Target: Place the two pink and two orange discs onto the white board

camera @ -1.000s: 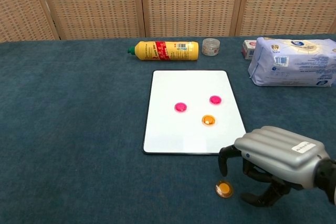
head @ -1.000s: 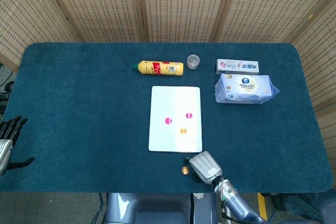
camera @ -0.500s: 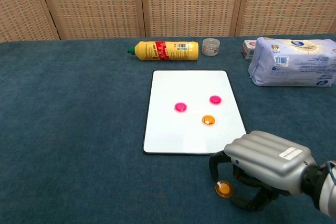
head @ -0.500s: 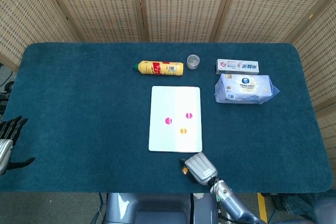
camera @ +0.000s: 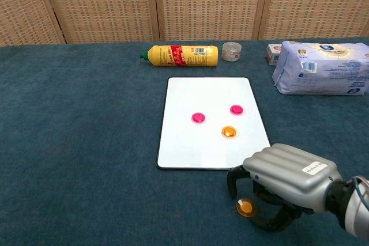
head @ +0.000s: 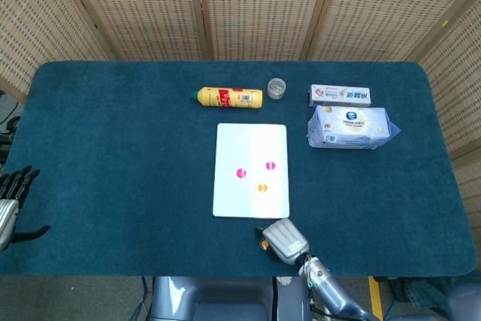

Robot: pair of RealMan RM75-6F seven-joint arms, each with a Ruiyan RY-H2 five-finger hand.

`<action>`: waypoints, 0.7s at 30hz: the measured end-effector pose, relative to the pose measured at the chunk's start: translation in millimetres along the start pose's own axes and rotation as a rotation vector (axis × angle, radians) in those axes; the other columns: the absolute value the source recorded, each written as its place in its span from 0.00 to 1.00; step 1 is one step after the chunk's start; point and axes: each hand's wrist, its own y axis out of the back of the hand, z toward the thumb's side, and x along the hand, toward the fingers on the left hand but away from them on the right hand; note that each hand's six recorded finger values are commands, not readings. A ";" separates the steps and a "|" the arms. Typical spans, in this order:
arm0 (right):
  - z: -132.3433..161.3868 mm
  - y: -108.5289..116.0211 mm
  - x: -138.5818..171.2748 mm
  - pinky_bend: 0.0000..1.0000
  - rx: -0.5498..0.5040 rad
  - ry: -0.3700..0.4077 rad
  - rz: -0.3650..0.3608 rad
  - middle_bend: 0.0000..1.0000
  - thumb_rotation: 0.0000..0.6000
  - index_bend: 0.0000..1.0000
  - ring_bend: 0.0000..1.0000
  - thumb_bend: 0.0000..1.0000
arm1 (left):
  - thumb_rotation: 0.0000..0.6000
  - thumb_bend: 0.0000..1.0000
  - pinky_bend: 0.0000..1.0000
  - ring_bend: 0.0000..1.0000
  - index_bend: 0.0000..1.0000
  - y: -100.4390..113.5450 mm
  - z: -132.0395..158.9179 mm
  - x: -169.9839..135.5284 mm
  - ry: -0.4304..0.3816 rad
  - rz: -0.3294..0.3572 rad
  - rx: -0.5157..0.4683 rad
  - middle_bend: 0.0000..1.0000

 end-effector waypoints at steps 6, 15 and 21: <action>1.5 -1.3 -0.6 1.00 -0.005 0.002 0.004 0.93 1.00 0.40 0.93 0.36 | 1.00 0.00 0.00 0.00 0.00 0.1 0.2 -0.1 -0.001 0.001 -0.002 0.00; 3.3 -2.7 -1.7 1.00 -0.012 0.005 0.004 0.93 1.00 0.47 0.93 0.36 | 1.00 0.00 0.00 0.00 0.00 0.4 -0.1 0.0 0.000 0.001 -0.003 0.00; 3.3 -2.2 -2.7 1.00 -0.017 0.003 0.004 0.93 1.00 0.48 0.93 0.36 | 1.00 0.00 0.00 0.00 0.00 0.7 -0.1 -0.1 -0.001 0.002 -0.004 0.00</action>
